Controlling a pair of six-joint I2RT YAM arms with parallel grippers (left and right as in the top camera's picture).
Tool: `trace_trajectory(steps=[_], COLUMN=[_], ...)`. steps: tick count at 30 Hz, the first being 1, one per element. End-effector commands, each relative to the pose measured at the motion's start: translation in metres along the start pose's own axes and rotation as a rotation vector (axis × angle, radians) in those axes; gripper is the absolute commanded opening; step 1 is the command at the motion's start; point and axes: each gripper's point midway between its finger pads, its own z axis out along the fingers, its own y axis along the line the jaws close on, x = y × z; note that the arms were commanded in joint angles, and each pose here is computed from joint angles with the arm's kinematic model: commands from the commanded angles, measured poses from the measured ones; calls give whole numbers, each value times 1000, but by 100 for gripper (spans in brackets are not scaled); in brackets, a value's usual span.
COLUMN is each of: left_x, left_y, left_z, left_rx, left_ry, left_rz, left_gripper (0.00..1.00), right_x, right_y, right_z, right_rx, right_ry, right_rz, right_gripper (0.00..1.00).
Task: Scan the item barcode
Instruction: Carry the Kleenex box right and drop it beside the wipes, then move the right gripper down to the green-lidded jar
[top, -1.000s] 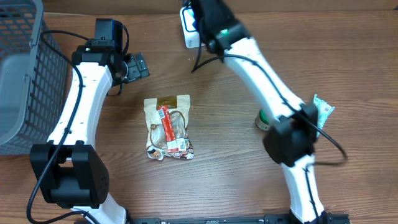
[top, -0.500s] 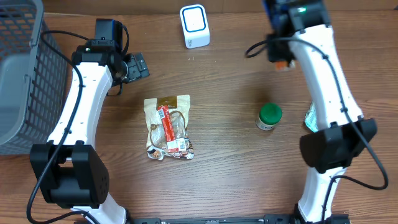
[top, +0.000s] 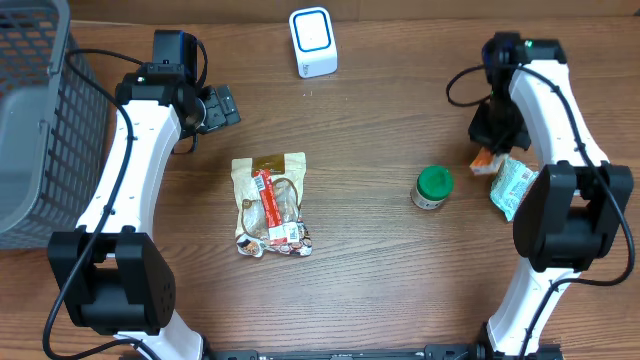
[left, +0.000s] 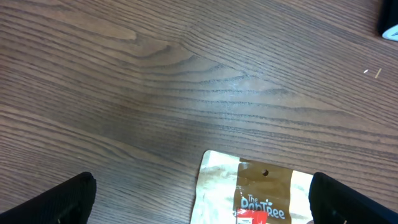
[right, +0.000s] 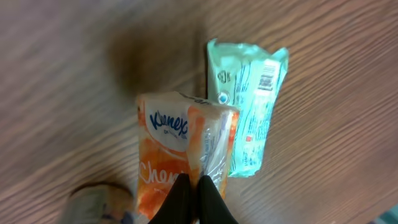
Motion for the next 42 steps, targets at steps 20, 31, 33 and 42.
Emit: trace_trajectory(steps=[20, 31, 33, 42], left_x=[-8, -8, -8, -8], left_y=[-5, -5, -5, -5], left_z=[-12, -12, -12, -12], left_rx=[21, 21, 21, 21], left_ry=[-33, -33, -33, -33], left_rz=[-6, -7, -7, -7], left_gripper=[100, 100, 100, 100], right_x=[16, 43, 54, 78], right_y=[-52, 4, 14, 46], right_z=[10, -79, -81, -57], right_rx=[275, -231, -294, -310], right_ry=[8, 5, 56, 108], right_rz=[-68, -47, -53, -170], right_gripper=[47, 86, 90, 93])
